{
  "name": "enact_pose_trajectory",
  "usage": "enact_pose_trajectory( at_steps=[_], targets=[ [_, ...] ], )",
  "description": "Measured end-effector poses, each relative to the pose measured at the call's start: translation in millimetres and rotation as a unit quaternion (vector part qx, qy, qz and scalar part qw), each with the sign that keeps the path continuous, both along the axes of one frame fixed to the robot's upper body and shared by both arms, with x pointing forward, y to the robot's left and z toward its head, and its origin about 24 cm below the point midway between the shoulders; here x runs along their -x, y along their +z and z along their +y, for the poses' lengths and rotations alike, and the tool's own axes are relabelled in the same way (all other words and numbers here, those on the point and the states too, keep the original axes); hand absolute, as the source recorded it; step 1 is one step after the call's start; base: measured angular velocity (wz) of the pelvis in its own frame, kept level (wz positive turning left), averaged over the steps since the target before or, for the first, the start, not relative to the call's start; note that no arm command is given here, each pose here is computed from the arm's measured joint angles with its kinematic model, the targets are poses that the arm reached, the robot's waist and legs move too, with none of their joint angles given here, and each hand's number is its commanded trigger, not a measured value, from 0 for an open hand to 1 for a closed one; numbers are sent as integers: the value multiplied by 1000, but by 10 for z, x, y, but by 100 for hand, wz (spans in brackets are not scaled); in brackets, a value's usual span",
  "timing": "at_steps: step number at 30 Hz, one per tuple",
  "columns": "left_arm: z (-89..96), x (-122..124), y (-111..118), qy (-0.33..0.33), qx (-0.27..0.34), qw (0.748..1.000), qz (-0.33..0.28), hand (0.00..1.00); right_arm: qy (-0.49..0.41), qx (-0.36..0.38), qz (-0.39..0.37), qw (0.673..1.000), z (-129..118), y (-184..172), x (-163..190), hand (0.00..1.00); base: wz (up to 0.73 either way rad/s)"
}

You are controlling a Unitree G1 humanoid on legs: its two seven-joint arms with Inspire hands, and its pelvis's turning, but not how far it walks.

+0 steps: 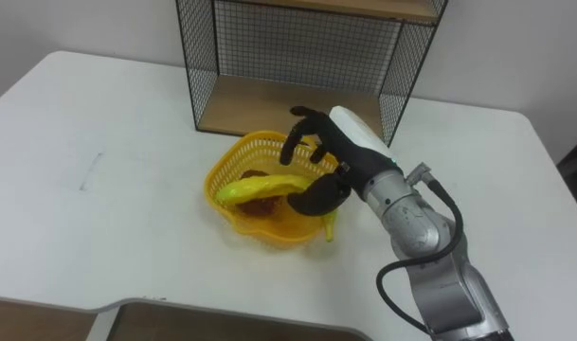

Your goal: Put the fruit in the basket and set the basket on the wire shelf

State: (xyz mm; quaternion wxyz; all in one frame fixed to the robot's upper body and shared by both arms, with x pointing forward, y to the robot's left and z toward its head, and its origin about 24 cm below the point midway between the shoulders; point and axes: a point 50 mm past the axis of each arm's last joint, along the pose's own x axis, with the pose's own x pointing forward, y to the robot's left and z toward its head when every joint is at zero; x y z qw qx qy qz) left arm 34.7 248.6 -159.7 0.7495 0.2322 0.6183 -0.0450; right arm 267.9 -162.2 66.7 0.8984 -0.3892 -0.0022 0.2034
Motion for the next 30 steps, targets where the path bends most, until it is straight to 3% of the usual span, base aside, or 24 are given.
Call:
enact_pose_trajectory(
  at_steps=[20, 30],
  targets=[
    [6, -44, 5, -6, -4, 1000, -5, 0, -3, 12, 16, 1000, 12, -63, 27, 0, 0],
    [9, 31, -12, 2, -2, 1000, 8, 0, -22, -47, 58, 997, -47, -233, 105, 0, 0]
  ],
)
